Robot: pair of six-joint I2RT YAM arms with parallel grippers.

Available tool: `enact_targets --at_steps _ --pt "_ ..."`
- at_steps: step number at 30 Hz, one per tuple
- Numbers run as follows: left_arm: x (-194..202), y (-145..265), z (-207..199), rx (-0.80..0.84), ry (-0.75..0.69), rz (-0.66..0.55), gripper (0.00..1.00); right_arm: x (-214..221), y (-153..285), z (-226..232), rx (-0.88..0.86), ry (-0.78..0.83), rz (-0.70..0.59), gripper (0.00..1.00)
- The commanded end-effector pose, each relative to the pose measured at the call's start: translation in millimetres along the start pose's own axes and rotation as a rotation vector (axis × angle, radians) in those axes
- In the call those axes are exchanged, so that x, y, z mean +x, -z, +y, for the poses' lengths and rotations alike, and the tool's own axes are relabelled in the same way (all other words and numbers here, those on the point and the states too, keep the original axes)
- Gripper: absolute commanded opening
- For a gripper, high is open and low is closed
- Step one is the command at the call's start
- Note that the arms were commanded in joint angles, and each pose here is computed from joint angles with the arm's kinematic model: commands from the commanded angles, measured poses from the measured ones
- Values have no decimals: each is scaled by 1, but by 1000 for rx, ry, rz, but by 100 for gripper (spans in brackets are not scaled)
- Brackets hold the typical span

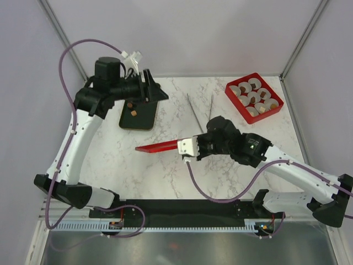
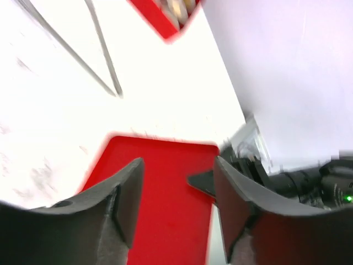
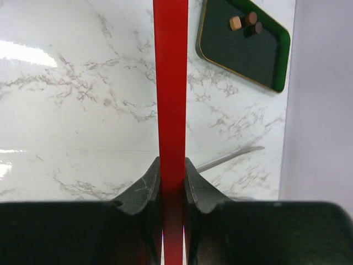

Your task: Pack the chocolate

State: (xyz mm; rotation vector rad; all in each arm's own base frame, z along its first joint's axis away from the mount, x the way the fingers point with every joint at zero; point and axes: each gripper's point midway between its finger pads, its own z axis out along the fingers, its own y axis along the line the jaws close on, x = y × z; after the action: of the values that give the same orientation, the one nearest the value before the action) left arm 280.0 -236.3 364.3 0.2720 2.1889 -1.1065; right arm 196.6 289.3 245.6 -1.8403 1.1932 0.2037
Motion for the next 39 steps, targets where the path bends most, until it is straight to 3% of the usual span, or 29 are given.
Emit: enact_targets --at_steps 1,7,14,22,31,35,36,37,39 --pt "-53 21 7 -51 -26 -137 66 -24 30 -32 115 -221 -157 0" --pt "-92 35 6 -24 -104 -226 74 9 61 -92 244 -559 -217 0" --pt "-70 15 0 176 -180 -162 79 45 92 -143 196 -893 -387 0" --pt "-38 -21 19 352 -194 -78 80 29 114 -147 35 -970 -569 0" --pt "-7 -45 53 321 -88 8 80 15 126 -151 -34 -1018 -633 0" --pt "27 -59 75 297 -4 81 80 15 123 -155 -68 -1054 -663 0" --pt "-26 -33 7 624 -234 -94 80 14 123 -156 -79 -1062 -668 0" --pt "-32 -30 0 659 -294 -134 77 14 123 -158 -85 -1078 -675 0" --pt "-28 -36 4 691 -211 -109 74 22 115 -163 -97 -1118 -669 0"
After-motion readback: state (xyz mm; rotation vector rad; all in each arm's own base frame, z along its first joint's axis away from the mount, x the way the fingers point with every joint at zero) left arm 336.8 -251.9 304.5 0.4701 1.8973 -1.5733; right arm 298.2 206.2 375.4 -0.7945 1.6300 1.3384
